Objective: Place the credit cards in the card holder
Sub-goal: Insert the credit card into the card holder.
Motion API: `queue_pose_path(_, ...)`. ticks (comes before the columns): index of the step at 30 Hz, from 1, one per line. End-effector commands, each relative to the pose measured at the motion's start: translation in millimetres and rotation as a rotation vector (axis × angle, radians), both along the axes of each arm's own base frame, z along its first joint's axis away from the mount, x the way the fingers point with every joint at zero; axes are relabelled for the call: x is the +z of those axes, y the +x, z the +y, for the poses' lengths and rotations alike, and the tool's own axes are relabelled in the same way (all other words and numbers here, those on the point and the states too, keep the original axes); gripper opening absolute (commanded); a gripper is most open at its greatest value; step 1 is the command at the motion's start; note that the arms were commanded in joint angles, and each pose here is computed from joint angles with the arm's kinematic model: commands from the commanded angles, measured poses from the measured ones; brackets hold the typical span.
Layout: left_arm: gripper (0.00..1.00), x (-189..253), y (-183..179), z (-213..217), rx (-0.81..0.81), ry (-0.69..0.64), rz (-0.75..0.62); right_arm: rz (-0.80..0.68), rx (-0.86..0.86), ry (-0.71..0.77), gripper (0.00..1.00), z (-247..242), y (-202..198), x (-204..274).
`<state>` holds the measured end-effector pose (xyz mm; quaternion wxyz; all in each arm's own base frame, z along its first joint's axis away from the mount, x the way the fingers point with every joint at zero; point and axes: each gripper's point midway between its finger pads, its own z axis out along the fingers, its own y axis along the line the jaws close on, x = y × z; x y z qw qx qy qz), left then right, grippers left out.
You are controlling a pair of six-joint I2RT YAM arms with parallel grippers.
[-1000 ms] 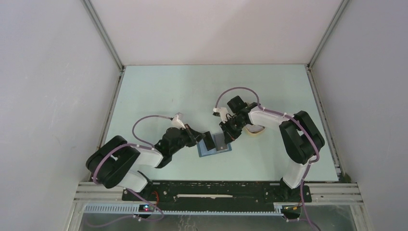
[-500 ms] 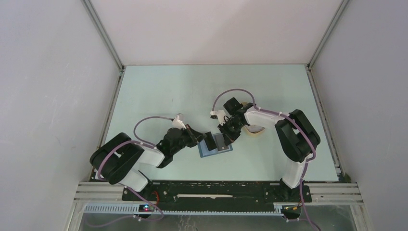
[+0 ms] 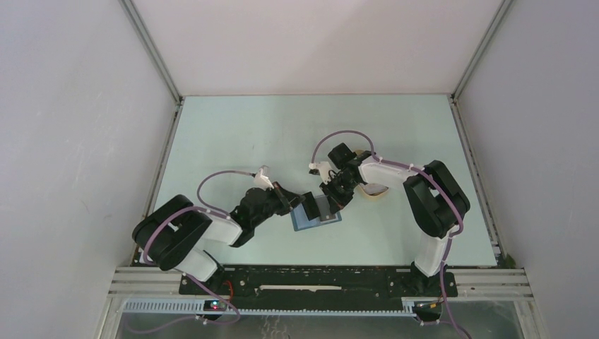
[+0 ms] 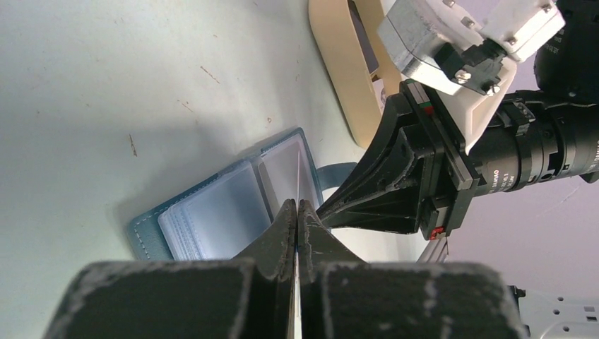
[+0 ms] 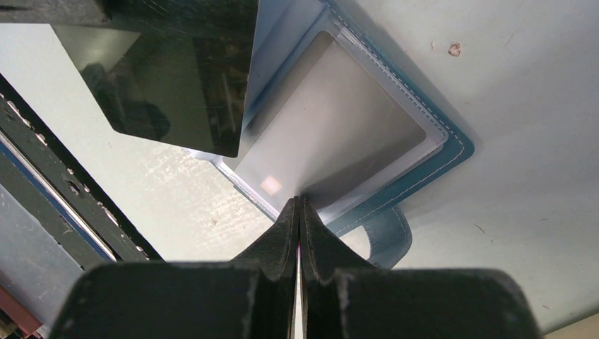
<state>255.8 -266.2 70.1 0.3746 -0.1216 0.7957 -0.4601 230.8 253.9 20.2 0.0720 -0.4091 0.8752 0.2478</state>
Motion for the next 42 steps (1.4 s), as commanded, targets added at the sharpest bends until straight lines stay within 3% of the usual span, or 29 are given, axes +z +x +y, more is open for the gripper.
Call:
queue_pose_path(1, 0.0, 10.8, 11.0, -7.1, 0.021, -0.035, -0.025, -0.031, 0.026, -0.001, 0.05, 5.1, 6.1, 5.1)
queue_pose_path(18, 0.0, -9.5, 11.6, 2.9, 0.095, 0.141, 0.017, -0.025, 0.026, -0.004, 0.05, 5.0, 5.0, 5.6)
queue_pose_path(42, 0.0, -34.1, -1.4, -14.5, 0.022, 0.224, 0.121, -0.024, 0.027, 0.003, 0.05, 6.1, 4.6, 8.3)
